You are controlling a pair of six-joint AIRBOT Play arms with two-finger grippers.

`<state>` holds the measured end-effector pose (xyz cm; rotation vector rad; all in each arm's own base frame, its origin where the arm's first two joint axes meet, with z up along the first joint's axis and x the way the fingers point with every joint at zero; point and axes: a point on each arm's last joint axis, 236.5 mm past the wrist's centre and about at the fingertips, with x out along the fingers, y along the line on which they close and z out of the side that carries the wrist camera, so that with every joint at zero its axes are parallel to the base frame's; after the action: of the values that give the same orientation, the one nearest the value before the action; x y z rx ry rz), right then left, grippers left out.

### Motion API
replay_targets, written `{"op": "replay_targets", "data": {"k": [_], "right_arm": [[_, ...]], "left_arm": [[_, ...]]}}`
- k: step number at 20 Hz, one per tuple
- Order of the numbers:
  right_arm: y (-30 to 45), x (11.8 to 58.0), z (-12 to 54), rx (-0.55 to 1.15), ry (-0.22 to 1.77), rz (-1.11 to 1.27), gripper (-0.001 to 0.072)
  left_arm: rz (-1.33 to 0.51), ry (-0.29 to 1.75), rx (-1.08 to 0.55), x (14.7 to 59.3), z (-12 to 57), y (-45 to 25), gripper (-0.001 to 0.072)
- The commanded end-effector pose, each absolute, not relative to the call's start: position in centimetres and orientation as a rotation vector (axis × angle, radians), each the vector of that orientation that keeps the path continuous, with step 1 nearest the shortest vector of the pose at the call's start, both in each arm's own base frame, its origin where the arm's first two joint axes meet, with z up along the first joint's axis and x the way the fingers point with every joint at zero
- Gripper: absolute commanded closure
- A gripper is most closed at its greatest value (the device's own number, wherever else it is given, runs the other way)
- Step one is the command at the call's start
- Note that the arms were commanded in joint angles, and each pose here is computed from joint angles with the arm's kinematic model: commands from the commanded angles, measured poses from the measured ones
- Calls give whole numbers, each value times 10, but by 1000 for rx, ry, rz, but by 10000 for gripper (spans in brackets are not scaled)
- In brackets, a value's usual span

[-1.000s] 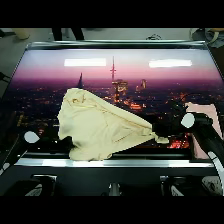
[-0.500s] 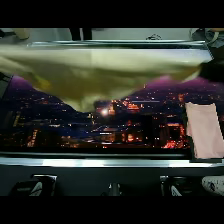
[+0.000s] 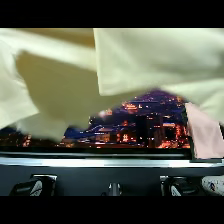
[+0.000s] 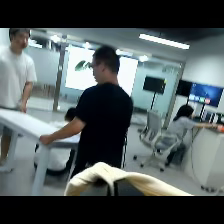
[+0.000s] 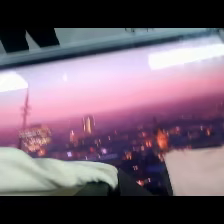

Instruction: Fold the shirts.

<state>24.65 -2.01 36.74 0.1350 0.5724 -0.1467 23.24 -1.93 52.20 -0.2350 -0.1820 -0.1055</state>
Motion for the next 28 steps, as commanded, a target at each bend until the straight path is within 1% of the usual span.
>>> {"op": "replay_targets", "data": {"k": [1,2,4,5,6,7,9,12,15,16,17,18,19,20,21,22,23,24,26,27,28], "right_arm": [[-15,233,271,108,994,-171,696],[-7,235,231,103,1110,-151,696],[8,223,138,100,1367,-109,696],[14,217,92,106,1458,-91,696],[20,216,46,119,1500,-76,696],[25,217,8,138,1514,-64,695],[27,223,-39,180,1517,-91,695],[28,260,-73,199,1473,-110,695],[30,293,-103,198,1485,-116,694],[31,302,-102,195,1497,-117,618],[31,312,-93,177,1507,-106,336],[30,321,-77,130,1506,-66,123],[28,327,-56,68,1511,-24,87],[25,324,-40,22,1541,-2,93],[23,320,-30,61,1555,-8,99],[24,308,-28,141,1603,-4,105],[22,290,-32,224,1673,6,152],[21,268,-39,290,1751,30,172],[25,225,-60,468,1873,57,175],[35,208,-73,568,1894,68,189],[46,197,-86,626,1895,83,189]], "left_arm": [[-85,69,-252,278,431,-13,672],[-87,194,-286,296,381,-13,672],[-108,406,-362,320,283,-21,672],[-129,487,-379,326,238,-29,672],[-149,553,-409,330,195,-39,672],[-165,606,-441,330,159,-51,672],[-191,671,-448,325,109,-69,672],[-218,712,-441,321,68,-89,672],[-228,780,-439,319,44,-99,672],[-224,786,-441,321,41,-99,672],[-221,783,-441,322,41,-98,672],[-218,776,-441,324,42,-97,672],[-218,768,-438,325,44,-97,672],[-218,765,-439,325,44,-96,672],[-218,766,-438,325,44,-96,672],[-218,766,-439,325,44,-97,672],[-219,765,-438,325,45,-97,672],[-219,765,-438,325,45,-97,672],[-219,765,-438,325,45,-97,672],[-219,765,-439,325,45,-97,671],[-220,765,-440,325,45,-97,672]]}}
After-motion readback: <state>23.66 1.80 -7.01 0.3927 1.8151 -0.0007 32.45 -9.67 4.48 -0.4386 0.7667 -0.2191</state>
